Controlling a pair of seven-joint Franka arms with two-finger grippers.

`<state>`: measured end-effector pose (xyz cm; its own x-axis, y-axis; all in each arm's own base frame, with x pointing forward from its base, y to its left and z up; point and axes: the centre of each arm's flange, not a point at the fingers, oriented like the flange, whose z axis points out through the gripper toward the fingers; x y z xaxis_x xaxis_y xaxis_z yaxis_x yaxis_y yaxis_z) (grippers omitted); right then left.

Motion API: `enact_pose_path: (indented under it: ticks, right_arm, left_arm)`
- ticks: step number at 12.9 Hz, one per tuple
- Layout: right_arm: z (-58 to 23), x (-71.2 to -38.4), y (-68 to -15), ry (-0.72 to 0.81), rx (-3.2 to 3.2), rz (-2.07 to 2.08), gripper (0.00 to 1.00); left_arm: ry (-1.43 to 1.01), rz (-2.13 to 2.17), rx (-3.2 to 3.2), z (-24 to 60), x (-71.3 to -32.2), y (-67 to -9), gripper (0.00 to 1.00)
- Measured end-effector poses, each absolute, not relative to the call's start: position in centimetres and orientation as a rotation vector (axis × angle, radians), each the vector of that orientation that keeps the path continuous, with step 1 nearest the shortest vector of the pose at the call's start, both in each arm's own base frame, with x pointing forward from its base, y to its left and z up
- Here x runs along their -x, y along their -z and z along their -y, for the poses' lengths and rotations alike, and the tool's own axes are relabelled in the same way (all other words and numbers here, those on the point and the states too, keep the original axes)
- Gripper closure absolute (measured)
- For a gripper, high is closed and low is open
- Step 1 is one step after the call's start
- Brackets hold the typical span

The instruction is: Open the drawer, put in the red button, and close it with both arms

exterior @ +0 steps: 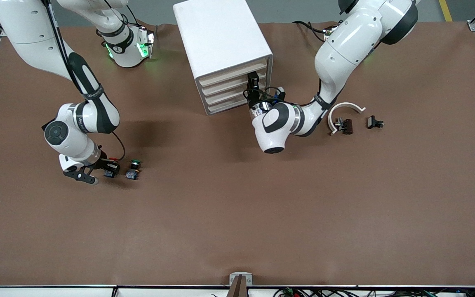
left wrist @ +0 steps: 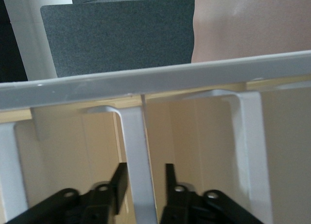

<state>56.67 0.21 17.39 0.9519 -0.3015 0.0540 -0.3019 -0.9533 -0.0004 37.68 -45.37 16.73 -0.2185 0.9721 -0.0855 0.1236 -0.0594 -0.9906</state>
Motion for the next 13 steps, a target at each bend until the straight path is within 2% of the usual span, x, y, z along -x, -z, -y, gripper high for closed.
enact_pose_path:
  ticks: [1, 3, 7, 11, 13]
  right_arm:
    - [-0.2, -56.7, -17.4, -0.084, -3.096, 0.479, 0.59]
    - [-0.2, -56.7, -17.4, -0.084, -3.096, 0.479, 0.59]
    - [-0.3, -56.9, -17.8, -0.090, -3.097, 0.481, 0.59]
    - [-2.2, -58.3, -20.5, 0.046, -3.071, 0.581, 0.59]
    - [-5.3, -59.0, -23.0, 0.068, -3.052, 0.662, 0.59]
  left_arm:
    - [-1.372, 1.427, 1.237, 45.4, -37.6, -16.7, 0.65]
    - [-1.373, 1.428, 1.237, 45.4, -37.6, -16.7, 0.79]
    - [-1.378, 1.441, 1.231, 44.9, -38.3, -16.7, 0.83]
    - [-1.380, 1.476, 1.219, 43.9, -39.7, -16.5, 0.83]
    - [-1.387, 1.507, 1.214, 43.2, -41.0, -16.6, 0.83]
